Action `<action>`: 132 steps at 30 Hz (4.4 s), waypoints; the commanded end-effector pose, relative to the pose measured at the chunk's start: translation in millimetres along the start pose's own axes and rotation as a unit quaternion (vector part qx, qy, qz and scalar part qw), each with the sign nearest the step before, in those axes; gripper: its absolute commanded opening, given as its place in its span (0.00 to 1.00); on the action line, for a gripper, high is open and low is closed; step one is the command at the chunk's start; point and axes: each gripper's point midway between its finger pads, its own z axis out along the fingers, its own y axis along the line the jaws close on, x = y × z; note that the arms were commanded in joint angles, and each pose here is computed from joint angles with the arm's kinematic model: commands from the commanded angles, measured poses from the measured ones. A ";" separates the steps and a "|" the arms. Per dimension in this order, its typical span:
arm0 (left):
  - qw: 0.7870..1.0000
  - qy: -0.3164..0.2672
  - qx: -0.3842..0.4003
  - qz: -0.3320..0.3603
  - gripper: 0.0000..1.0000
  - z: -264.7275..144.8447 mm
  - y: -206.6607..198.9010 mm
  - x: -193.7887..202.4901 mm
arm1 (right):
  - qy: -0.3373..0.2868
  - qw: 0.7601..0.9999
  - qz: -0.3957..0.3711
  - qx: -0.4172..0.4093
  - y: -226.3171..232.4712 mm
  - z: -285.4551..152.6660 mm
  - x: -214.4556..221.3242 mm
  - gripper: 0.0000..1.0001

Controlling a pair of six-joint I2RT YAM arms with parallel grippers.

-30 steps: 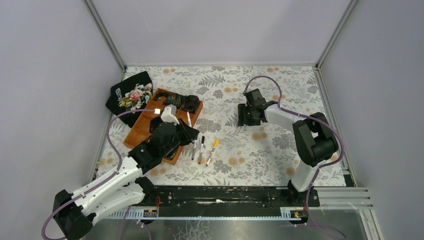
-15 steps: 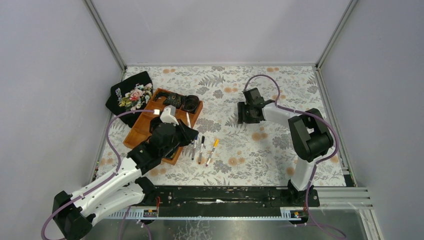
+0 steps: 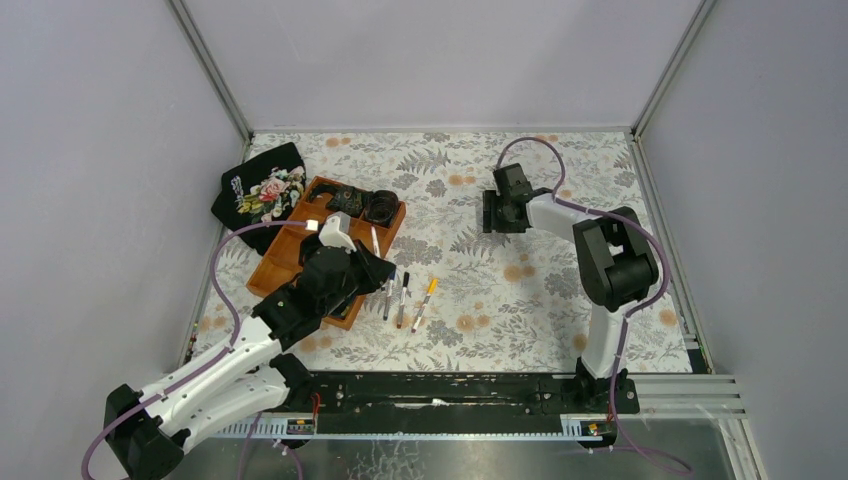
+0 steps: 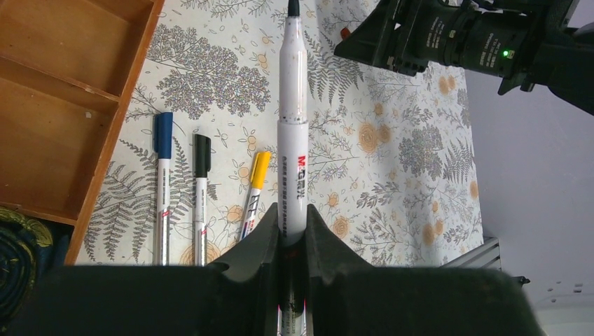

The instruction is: Insert the pens into the pen caps

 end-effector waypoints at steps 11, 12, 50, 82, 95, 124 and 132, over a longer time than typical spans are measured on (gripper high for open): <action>1.000 -0.017 -0.013 0.005 0.00 -2.5 8.2 -5.9 | 0.039 0.998 -0.037 0.044 -13.6 35.1 -13.2 0.63; 1.000 -0.017 -0.014 0.006 0.00 -2.6 8.5 -6.0 | 0.041 0.998 -0.039 0.042 -12.8 38.1 -13.8 0.63; 1.000 -0.010 -0.007 -0.002 0.00 -4.5 6.3 -4.1 | 0.095 0.988 -0.110 0.046 14.0 29.8 57.9 0.46; 1.000 -0.016 0.003 -0.013 0.00 -14.1 6.8 -4.5 | 0.103 0.987 0.010 0.119 3.0 28.4 67.2 0.19; 0.997 0.036 0.071 -0.018 0.00 -0.6 -13.3 24.8 | 0.074 0.996 0.006 0.050 11.8 -22.7 67.9 0.00; 0.951 0.095 0.276 0.099 0.00 -7.5 -92.9 101.6 | -0.186 0.853 0.143 -0.466 152.1 -241.2 2.4 0.00; 0.950 0.096 0.280 0.100 0.00 -9.0 -98.5 100.5 | -0.201 0.834 0.135 -0.496 163.6 -261.5 -8.3 0.00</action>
